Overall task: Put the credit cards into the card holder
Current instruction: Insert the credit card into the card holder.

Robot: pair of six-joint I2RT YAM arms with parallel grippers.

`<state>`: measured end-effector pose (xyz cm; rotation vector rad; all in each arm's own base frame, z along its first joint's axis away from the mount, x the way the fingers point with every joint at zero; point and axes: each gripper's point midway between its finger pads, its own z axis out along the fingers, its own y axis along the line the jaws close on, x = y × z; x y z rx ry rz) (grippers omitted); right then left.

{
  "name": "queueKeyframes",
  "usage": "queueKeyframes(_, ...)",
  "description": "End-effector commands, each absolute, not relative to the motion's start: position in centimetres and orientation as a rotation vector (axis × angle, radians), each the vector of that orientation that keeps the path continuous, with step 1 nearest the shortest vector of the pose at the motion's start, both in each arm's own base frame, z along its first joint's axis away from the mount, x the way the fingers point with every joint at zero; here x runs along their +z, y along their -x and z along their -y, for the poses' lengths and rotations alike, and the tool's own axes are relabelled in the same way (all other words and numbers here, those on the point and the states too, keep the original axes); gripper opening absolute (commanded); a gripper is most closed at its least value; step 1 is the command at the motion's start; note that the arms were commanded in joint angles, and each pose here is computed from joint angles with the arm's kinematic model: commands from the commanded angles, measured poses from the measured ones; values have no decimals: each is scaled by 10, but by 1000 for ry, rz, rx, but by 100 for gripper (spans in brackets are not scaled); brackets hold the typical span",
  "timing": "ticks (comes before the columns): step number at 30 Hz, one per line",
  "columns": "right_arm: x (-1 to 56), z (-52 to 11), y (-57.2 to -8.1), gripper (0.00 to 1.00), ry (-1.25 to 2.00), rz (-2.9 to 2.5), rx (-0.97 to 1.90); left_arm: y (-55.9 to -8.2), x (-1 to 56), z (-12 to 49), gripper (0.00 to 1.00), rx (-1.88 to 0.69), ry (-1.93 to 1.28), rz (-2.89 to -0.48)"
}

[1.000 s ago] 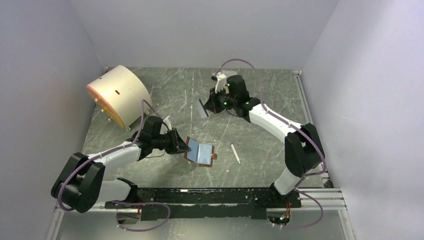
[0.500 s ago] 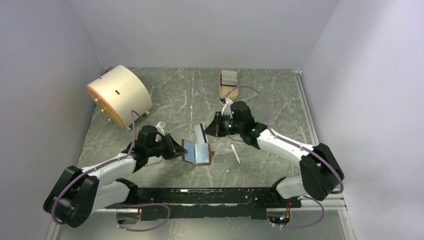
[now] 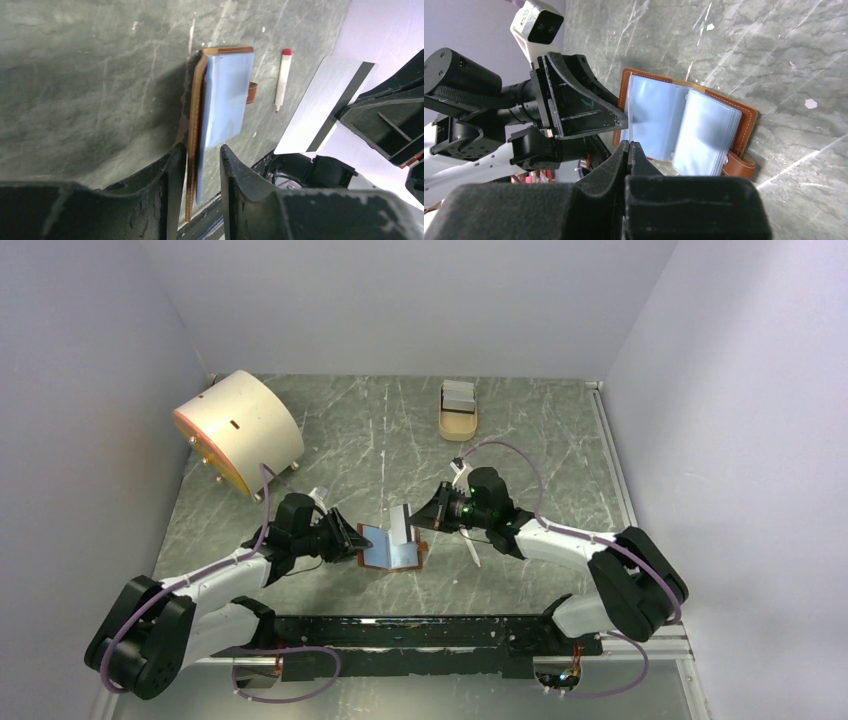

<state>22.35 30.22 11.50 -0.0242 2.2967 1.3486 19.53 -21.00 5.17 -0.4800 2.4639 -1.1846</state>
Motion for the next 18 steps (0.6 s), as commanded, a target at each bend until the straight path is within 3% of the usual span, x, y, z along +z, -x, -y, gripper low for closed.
queueKeyframes(1, 119, -316, -226, 0, 4, -2263, 1433, -193, 38, 195, 36, -1048, 475, -2513)
queueKeyframes(18, 68, -326, -227, 0, 17, -2346, 1400, -183, 19, 181, 31, -938, 489, -2586)
